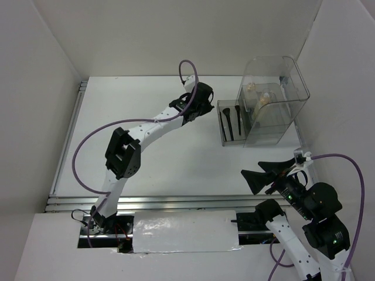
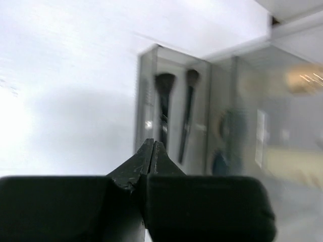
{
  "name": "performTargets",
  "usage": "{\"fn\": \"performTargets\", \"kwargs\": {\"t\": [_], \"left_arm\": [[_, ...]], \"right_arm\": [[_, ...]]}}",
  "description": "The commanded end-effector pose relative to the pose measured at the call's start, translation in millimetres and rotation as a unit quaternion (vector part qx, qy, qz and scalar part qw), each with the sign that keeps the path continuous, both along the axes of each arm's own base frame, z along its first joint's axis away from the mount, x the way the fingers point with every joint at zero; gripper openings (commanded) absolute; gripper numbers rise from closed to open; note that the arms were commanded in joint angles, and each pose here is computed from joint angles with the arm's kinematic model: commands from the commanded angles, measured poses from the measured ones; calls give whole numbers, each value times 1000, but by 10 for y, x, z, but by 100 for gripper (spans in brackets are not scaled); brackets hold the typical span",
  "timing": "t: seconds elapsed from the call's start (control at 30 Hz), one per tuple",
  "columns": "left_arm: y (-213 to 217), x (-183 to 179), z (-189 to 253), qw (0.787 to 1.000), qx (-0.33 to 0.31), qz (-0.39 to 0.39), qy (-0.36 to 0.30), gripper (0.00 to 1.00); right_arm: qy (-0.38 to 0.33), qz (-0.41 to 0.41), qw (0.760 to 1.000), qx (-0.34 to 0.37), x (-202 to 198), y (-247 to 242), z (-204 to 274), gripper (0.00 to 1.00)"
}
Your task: Organize the makeup
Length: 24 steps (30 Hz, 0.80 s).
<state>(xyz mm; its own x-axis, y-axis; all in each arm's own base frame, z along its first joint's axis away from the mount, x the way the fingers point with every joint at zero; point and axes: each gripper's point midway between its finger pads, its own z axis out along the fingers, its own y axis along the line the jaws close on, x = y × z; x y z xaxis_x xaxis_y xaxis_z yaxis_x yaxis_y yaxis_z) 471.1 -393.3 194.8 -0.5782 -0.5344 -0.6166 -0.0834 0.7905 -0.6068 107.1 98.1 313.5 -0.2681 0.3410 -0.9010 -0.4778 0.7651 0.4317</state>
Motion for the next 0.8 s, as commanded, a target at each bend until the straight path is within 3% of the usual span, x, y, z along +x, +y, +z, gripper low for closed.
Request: {"fn": "performTargets", "kwargs": {"t": [0.0,0.03,0.17,0.47,0.77], "left_arm": [[206,81,-718,992,105,28,67,5],[172,104,-985,989,119,21,84,5],[-80,154,-1213,991,99,-23,89,5],[-774,249,-1243,986,-35,-160,34,12],[-1070,337,-1240,975,-98,-201,0,23]], "right_arm": [[-15,12,1000,4,16,47,113,100],[-15,11,1000,3,25,46,109,100],[-16,12,1000,0,26,45,112,100],[-14,16,1000,-8,50,64,72,100],[-15,17,1000,-12,46,62,65,100]]}}
